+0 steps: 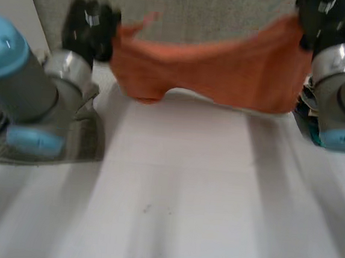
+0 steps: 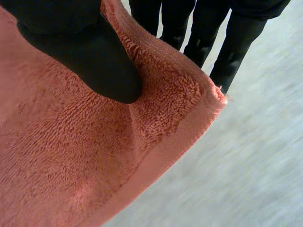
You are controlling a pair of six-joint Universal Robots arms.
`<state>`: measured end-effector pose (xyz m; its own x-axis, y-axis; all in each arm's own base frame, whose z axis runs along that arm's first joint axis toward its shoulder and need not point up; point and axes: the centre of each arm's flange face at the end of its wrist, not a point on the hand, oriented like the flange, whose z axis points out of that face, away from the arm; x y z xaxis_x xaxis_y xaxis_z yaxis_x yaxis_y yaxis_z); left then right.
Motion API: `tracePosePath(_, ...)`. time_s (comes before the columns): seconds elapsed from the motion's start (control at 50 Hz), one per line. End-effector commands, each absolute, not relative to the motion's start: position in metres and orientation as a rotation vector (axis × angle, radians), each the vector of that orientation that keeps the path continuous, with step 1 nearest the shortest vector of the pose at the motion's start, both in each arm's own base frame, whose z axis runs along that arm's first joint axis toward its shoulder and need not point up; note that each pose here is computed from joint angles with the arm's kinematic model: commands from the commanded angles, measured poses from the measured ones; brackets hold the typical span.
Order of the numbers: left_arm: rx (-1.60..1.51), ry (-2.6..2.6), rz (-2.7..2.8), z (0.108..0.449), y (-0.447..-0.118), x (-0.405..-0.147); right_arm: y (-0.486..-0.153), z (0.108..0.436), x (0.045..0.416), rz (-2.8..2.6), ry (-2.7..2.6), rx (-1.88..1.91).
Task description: Fold the laundry.
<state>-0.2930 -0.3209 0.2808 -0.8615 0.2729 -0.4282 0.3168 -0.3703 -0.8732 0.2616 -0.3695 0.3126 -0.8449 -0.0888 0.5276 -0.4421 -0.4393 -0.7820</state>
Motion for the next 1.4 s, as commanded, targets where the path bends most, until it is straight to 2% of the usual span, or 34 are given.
tracePosePath(0.02, 0.949, 2.07, -2.096, 0.194, -0.272, -0.282, -0.357, 0.231, 0.24, 2.049, -1.879, 0.894)
tracePosePath(0.04, 0.987, 2.131, -2.012, 0.176, -0.259, -0.279, -0.352, 0.219, 0.235, 1.993, -1.934, 0.914)
tracePosePath(0.1, 1.047, 2.208, -1.892, 0.157, -0.239, -0.275, -0.341, 0.198, 0.233, 1.925, -2.01, 0.976)
tracePosePath(0.18, 1.137, 2.281, -1.765, 0.147, -0.216, -0.274, -0.332, 0.185, 0.231, 1.89, -2.055, 1.031)
tracePosePath(0.22, 1.157, 2.302, -1.729, 0.149, -0.21, -0.273, -0.329, 0.182, 0.23, 1.879, -2.068, 1.045)
tracePosePath(0.4, 1.225, 2.29, -1.752, 0.197, -0.19, -0.267, -0.32, 0.172, 0.229, 1.849, -2.099, 1.067)
tracePosePath(0.52, 1.354, 2.207, -1.907, 0.217, -0.21, -0.282, -0.316, 0.169, 0.232, 1.843, -2.105, 1.083)
tracePosePath(0.6, 1.51, 2.136, -1.881, 0.197, -0.256, -0.282, -0.315, 0.168, 0.233, 1.838, -2.107, 1.09)
tracePosePath(0.64, 1.642, 2.023, -1.878, 0.187, -0.279, -0.29, -0.315, 0.167, 0.232, 1.837, -2.11, 1.087)
tracePosePath(0.82, 1.778, 1.958, -1.779, 0.144, -0.329, -0.311, -0.315, 0.165, 0.23, 1.826, -2.117, 1.086)
tracePosePath(1.0, 1.801, 2.007, -1.733, 0.123, -0.35, -0.321, -0.313, 0.163, 0.23, 1.818, -2.124, 1.091)
tracePosePath(1.24, 1.795, 2.057, -1.696, 0.118, -0.35, -0.321, -0.315, 0.163, 0.228, 1.817, -2.122, 1.084)
tracePosePath(1.34, 1.695, 2.041, -1.715, 0.129, -0.356, -0.319, -0.316, 0.165, 0.228, 1.822, -2.117, 1.078)
tracePosePath(1.4, 1.555, 1.964, -1.812, 0.165, -0.361, -0.316, -0.318, 0.168, 0.227, 1.823, -2.114, 1.071)
